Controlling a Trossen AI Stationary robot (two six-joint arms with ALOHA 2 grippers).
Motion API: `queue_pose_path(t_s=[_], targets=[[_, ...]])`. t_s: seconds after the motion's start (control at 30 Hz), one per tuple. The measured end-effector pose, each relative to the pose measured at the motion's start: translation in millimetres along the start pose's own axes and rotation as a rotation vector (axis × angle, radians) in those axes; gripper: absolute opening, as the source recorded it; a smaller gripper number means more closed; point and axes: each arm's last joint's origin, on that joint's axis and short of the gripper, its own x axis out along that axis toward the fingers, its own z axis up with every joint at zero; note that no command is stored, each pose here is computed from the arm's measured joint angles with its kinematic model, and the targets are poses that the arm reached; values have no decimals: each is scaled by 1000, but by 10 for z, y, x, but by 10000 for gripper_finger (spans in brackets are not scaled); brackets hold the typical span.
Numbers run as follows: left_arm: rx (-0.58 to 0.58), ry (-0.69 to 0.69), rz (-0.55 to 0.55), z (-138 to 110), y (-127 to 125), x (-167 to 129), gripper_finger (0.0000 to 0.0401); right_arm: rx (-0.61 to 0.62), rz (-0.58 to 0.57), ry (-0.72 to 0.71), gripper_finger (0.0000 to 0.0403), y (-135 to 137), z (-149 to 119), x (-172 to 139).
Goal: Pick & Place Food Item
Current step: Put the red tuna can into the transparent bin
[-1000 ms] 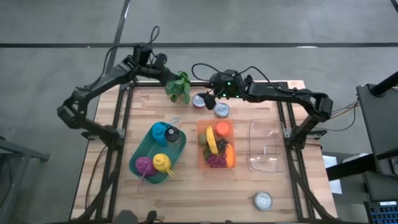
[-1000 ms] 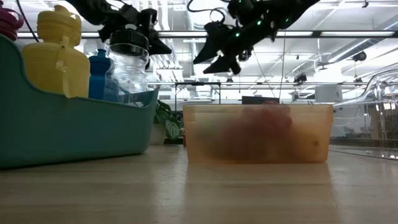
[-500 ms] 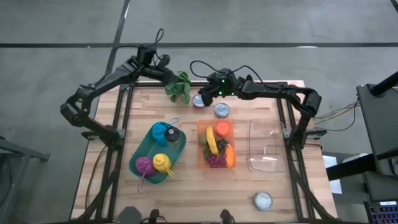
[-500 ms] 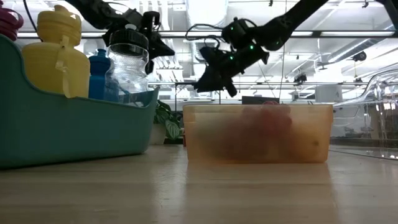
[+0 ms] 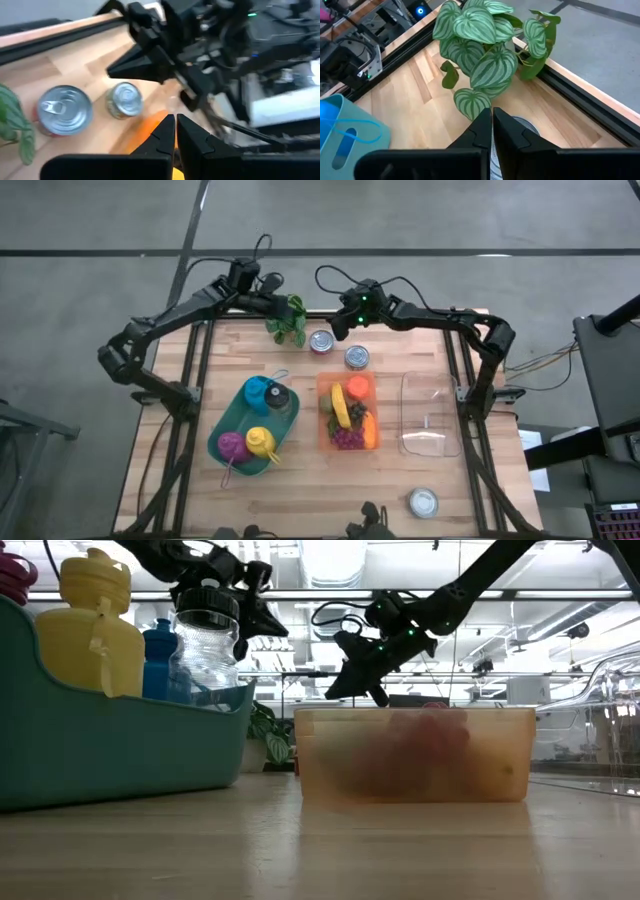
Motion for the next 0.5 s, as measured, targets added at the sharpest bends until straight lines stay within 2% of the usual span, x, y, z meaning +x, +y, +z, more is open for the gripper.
queue_pose_path(t_s=[0.1, 0.37, 0.43, 0.5], targets=[[46, -10, 48, -63, -75, 84, 22, -16, 1, 0, 13, 0, 0, 0], [99, 29, 46, -180, -145, 185, 22, -47, 0, 2, 13, 0, -1, -1], [88, 41, 61, -218, -105, 204, 22, -44, -2, 11, 13, -3, -10, -1], [29, 50, 81, -267, -59, 236, 22, -36, -8, 33, 13, -9, -30, -4]])
